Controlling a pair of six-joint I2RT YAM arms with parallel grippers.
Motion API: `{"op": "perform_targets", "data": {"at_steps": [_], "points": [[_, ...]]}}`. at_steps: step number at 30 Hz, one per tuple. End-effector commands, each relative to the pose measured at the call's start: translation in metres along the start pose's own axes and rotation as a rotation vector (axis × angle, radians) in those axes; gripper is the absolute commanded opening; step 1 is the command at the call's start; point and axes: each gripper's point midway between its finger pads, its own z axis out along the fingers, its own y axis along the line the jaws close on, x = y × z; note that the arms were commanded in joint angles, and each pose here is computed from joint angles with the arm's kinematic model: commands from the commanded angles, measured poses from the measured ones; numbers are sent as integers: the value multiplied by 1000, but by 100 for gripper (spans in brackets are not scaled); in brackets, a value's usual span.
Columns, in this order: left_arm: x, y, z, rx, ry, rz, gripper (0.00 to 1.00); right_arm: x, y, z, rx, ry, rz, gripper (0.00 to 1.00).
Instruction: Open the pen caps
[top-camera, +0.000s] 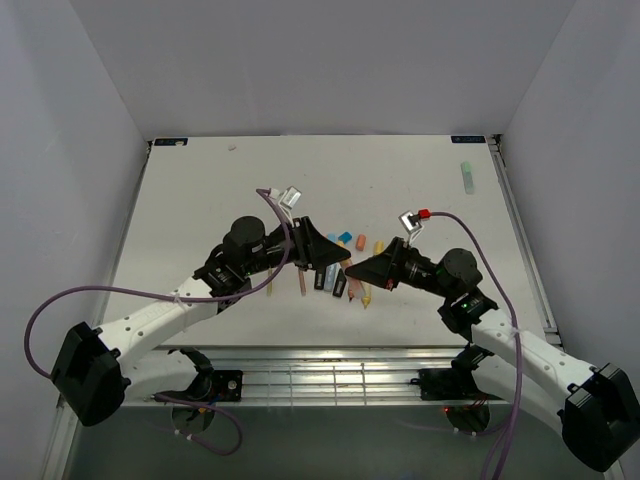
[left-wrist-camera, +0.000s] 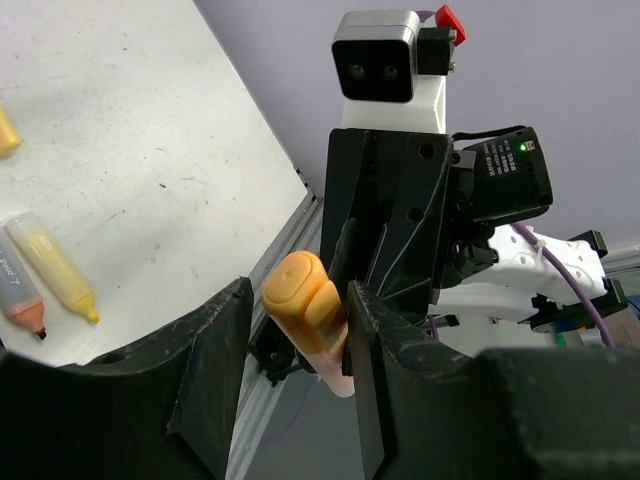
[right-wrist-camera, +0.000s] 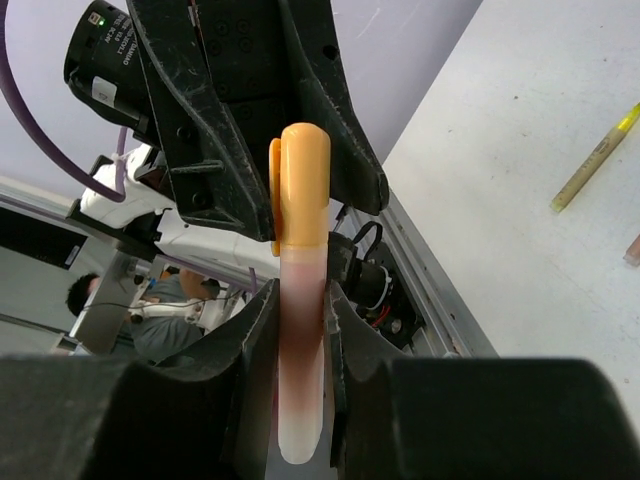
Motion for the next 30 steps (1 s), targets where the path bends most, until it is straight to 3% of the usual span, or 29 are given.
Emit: {"op": "perform_targets", "data": {"at_steps": [1, 5, 9, 10, 12, 14, 16, 20, 22, 24, 30], "points": [[-9, -21, 3, 76, -18, 16, 53, -2, 24, 0, -110, -7, -27, 8], [-8, -23, 4, 86, -18, 14, 42, -1, 24, -1, -119, -12, -20, 8], [-9, -22, 4, 82, -26, -4, 26, -1, 18, -1, -105, -27, -7, 8], [-9, -22, 4, 80, -26, -10, 11, -1, 17, -1, -102, -24, -6, 8], [-9, -19, 6, 72, -23, -24, 0, 3, 8, 1, -71, 2, -11, 8], [-8, -16, 9, 62, -19, -38, 0, 3, 7, 7, -49, 36, -32, 13], [-8, -10, 13, 39, -17, -66, 0, 4, 0, 11, -6, 65, -69, 24], [-12, 2, 24, -31, -23, -106, 0, 1, -11, 16, 82, 76, -121, 27], [-11, 11, 29, -73, -14, -124, 0, 1, -17, 16, 106, 84, -144, 21], [-20, 12, 32, -92, -34, -130, 0, 1, -20, 17, 121, 89, -148, 8], [-39, 27, 43, -220, -72, -94, 0, 11, -45, 14, 215, 112, -143, 8]]}}
